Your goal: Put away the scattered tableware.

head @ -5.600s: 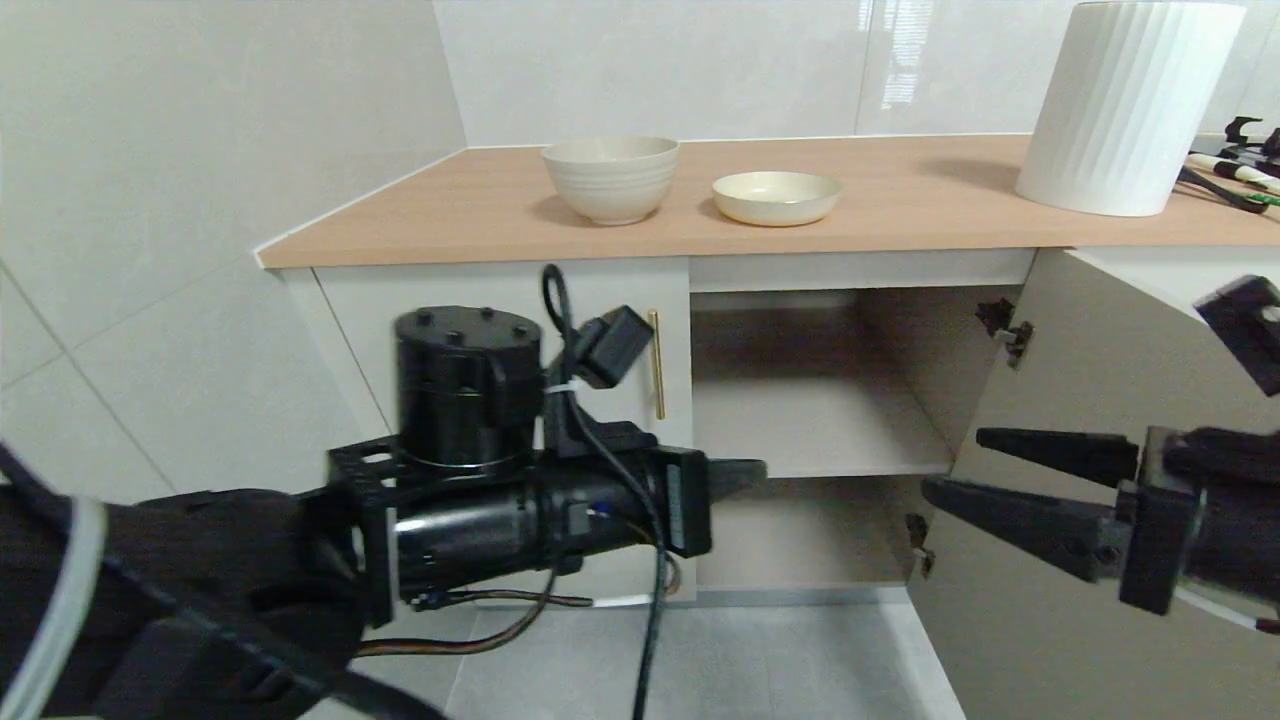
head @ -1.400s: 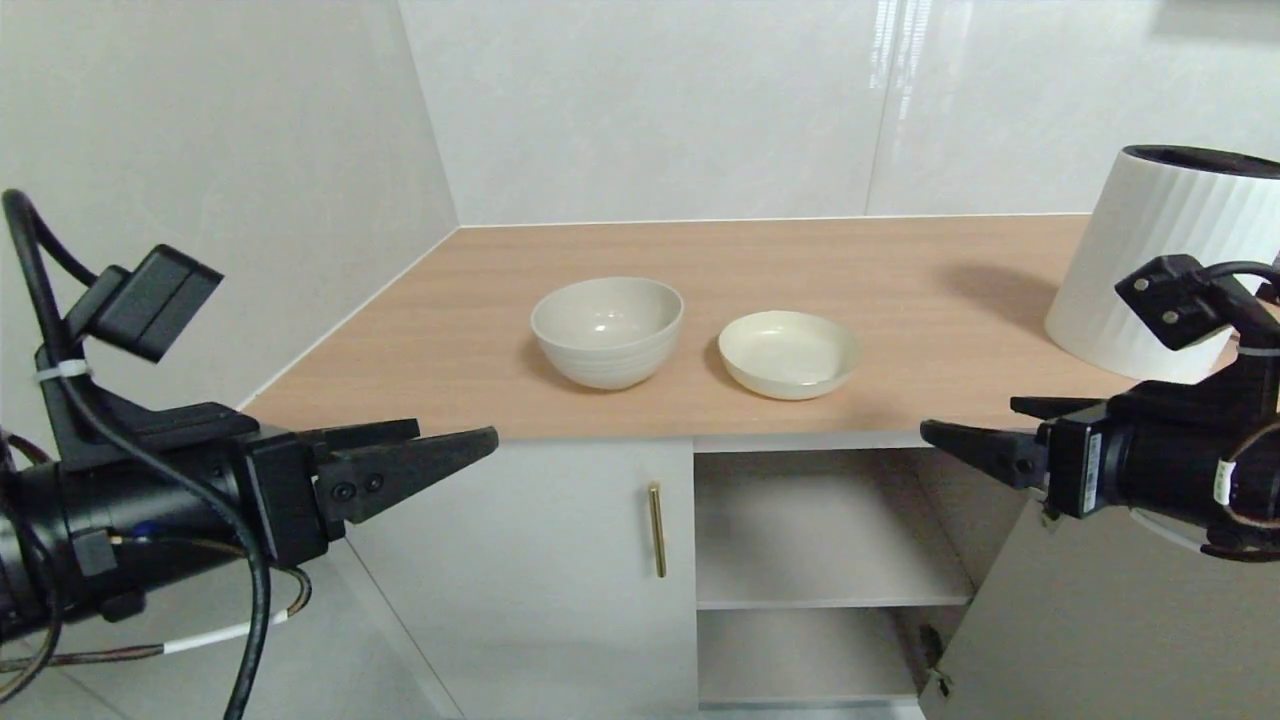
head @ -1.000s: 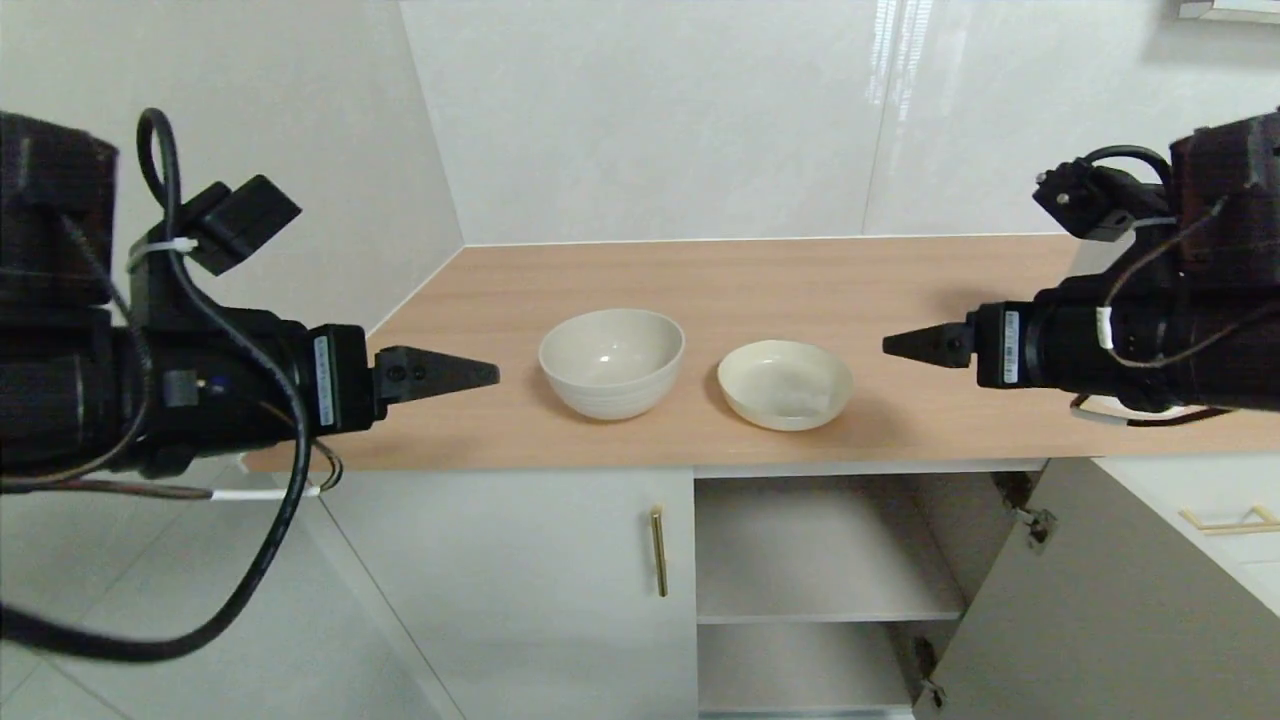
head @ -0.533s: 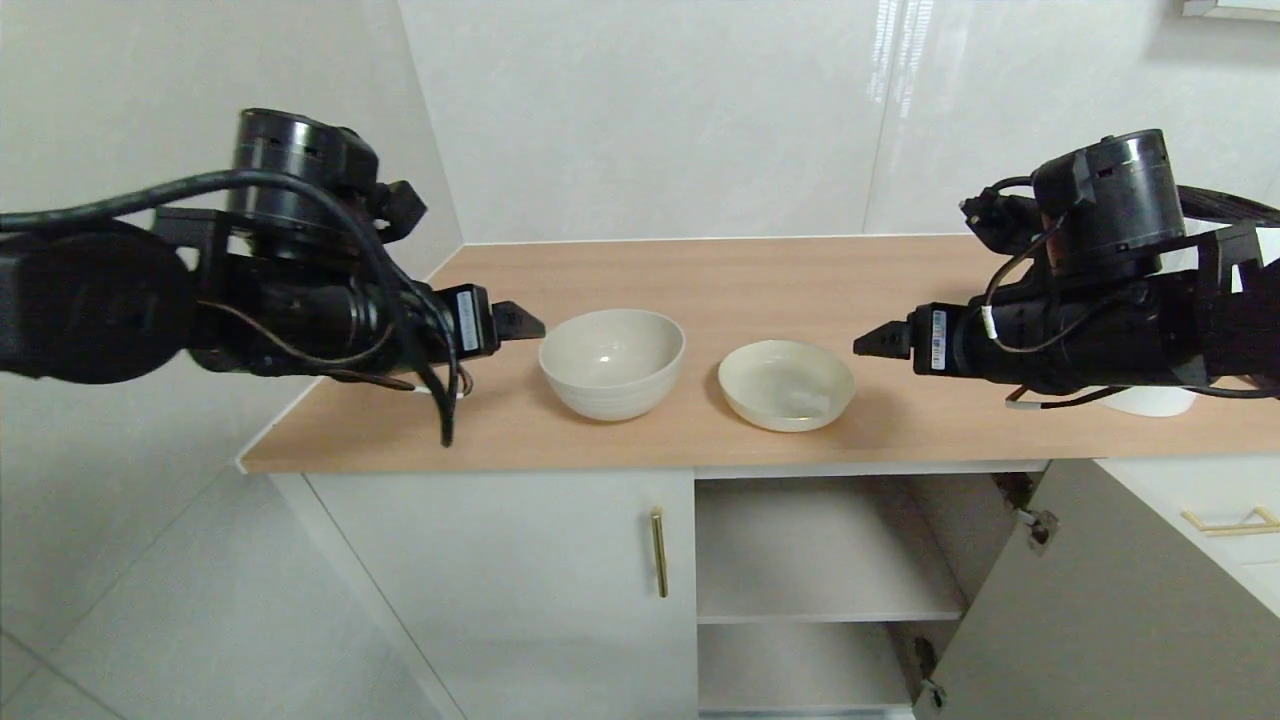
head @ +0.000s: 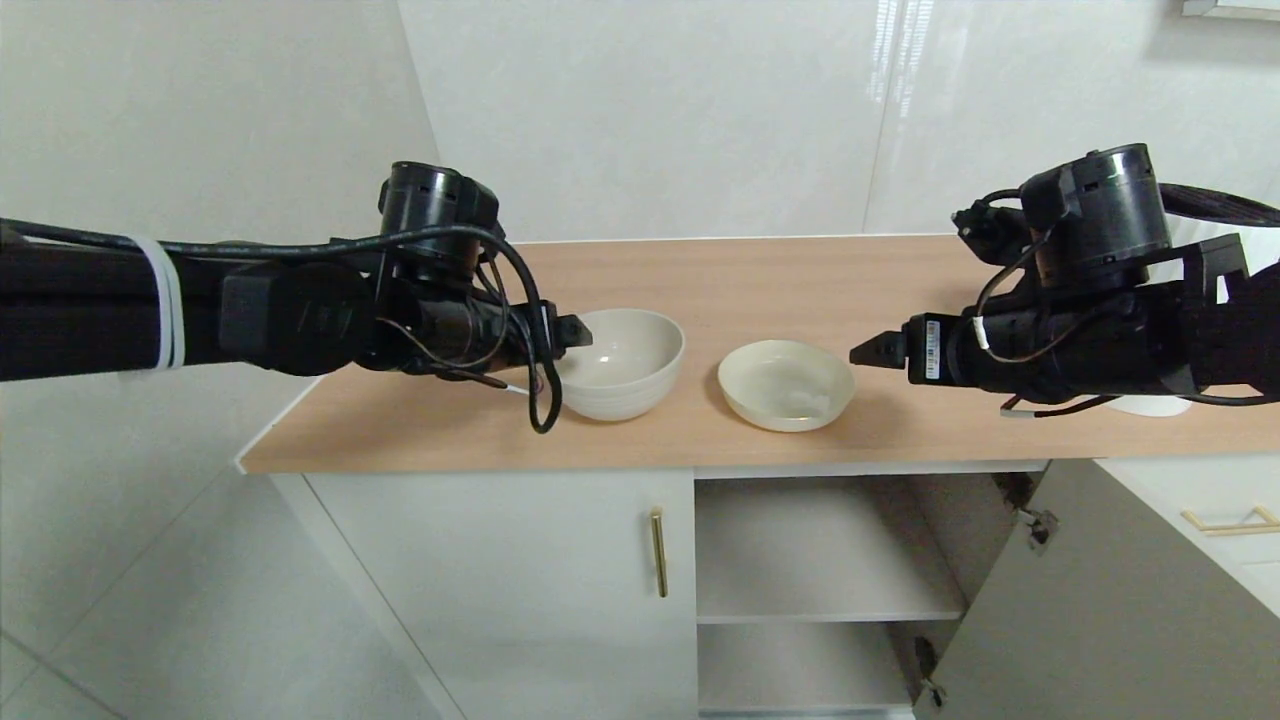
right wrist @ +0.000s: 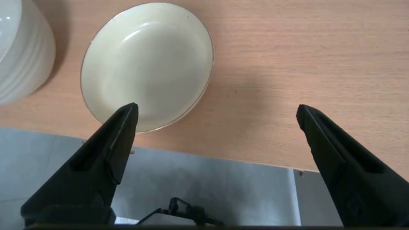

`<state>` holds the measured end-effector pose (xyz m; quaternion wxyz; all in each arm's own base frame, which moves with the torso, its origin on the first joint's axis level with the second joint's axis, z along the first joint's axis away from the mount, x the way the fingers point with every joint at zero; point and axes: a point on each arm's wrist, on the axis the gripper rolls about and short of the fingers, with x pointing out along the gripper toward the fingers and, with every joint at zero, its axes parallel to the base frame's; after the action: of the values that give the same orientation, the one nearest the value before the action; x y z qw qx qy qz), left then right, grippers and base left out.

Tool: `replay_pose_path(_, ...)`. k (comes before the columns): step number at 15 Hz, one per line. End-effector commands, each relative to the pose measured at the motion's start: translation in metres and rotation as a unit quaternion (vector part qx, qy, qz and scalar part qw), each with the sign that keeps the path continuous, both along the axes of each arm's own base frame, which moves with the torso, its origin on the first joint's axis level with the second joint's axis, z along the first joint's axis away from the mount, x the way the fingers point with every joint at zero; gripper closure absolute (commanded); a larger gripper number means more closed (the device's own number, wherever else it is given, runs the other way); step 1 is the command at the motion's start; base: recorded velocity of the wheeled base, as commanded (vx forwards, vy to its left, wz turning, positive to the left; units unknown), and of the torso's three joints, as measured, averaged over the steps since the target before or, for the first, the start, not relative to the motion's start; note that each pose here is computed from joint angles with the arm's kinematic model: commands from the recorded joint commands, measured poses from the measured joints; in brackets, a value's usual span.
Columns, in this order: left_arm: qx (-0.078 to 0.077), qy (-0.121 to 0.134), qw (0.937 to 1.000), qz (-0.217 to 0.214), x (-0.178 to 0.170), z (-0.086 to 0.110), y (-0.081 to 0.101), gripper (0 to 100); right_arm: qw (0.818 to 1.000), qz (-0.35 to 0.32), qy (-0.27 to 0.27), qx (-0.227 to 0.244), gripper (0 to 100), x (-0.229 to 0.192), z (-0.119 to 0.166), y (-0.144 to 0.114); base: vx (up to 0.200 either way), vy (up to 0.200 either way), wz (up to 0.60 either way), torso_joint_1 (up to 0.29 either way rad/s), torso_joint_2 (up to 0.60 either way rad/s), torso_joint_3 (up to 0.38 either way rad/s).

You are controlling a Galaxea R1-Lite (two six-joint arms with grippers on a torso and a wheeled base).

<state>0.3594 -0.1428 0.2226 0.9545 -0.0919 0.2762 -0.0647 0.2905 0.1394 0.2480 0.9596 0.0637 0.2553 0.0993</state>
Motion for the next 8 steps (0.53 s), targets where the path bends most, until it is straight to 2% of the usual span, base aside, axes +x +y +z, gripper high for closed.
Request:
replay_pose_path(1,0.005,0.013,0.9999,-0.005,0.007,-0.012,-0.007,100,1.000,0.000,-0.001,0.000,0,0.000,0.000,0.000,0.000,0.000,0.00,0.000,0.00,0.000)
replay_pose_path(6,0.005,0.016,0.9997,-0.015,0.003,-0.014,-0.016,100,1.000,0.001,0.007,-0.003,0,0.003,-0.005,0.002,0.000,0.000,0.00,0.000,0.00,0.000)
replay_pose_path(8,-0.010,0.002,0.9998,-0.015,-0.011,0.002,-0.015,100,1.000,0.001,0.014,-0.008,0,0.007,-0.010,0.004,0.000,0.000,0.00,0.000,0.00,0.000)
